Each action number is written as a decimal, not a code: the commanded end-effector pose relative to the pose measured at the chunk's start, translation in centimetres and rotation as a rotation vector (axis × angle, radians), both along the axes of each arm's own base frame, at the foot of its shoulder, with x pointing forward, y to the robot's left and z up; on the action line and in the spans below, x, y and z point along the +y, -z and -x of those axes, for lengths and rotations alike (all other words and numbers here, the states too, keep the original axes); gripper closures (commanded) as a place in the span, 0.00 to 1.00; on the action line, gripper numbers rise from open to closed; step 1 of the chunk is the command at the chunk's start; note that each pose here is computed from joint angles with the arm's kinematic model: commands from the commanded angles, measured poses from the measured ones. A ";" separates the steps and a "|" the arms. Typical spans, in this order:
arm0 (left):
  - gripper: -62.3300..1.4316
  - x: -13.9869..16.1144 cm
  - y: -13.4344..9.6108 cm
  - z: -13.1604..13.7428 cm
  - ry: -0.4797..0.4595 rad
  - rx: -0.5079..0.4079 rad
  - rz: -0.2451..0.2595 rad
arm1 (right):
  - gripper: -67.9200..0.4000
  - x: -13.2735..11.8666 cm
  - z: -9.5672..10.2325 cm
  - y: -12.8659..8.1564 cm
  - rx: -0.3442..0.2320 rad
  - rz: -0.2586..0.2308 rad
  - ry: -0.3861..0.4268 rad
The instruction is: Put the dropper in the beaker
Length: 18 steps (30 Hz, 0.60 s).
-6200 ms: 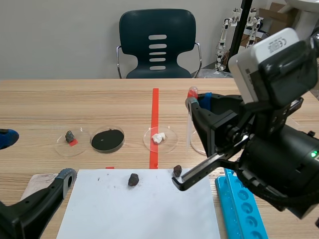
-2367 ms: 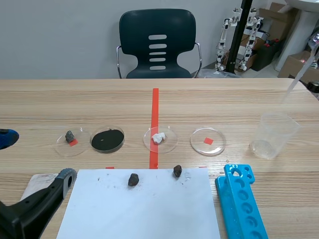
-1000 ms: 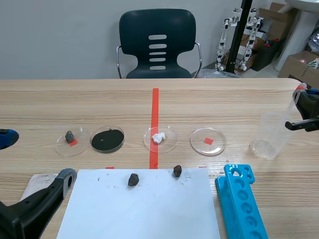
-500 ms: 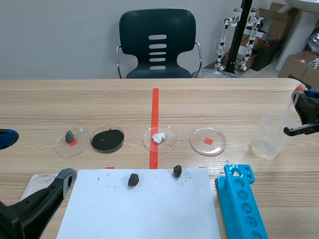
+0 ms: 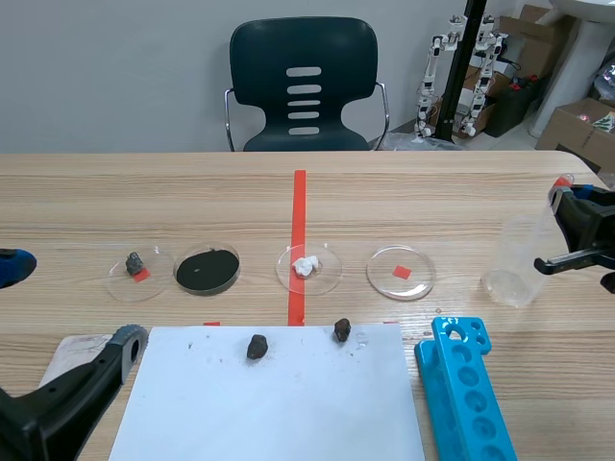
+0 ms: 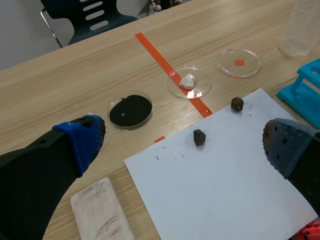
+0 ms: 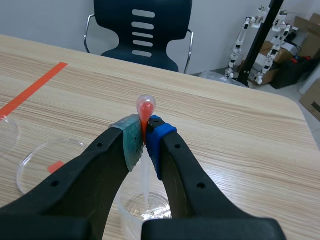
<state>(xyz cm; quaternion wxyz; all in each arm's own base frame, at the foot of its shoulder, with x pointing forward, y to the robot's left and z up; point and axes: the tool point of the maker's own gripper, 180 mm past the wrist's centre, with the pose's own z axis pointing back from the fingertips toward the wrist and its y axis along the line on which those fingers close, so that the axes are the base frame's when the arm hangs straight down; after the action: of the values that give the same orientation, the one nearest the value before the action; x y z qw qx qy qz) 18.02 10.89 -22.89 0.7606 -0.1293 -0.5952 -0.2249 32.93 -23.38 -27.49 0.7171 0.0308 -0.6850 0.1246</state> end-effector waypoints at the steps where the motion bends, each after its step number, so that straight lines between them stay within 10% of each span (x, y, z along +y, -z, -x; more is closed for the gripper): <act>1: 0.00 0.1 -0.4 -0.2 -0.004 -0.015 0.008 | 0.99 -0.5 -0.7 -1.0 -0.038 -0.007 0.012; 18: 0.00 0.1 -0.4 -0.2 -0.004 -0.015 0.008 | 0.93 -0.7 -0.7 -0.6 -0.027 -0.006 0.020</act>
<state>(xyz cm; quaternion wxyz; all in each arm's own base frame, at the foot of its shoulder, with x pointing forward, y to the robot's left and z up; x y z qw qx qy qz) 18.01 10.88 -22.90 0.7607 -0.1295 -0.5950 -0.2250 32.92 -24.02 -28.49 0.7260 0.0260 -0.6778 0.1134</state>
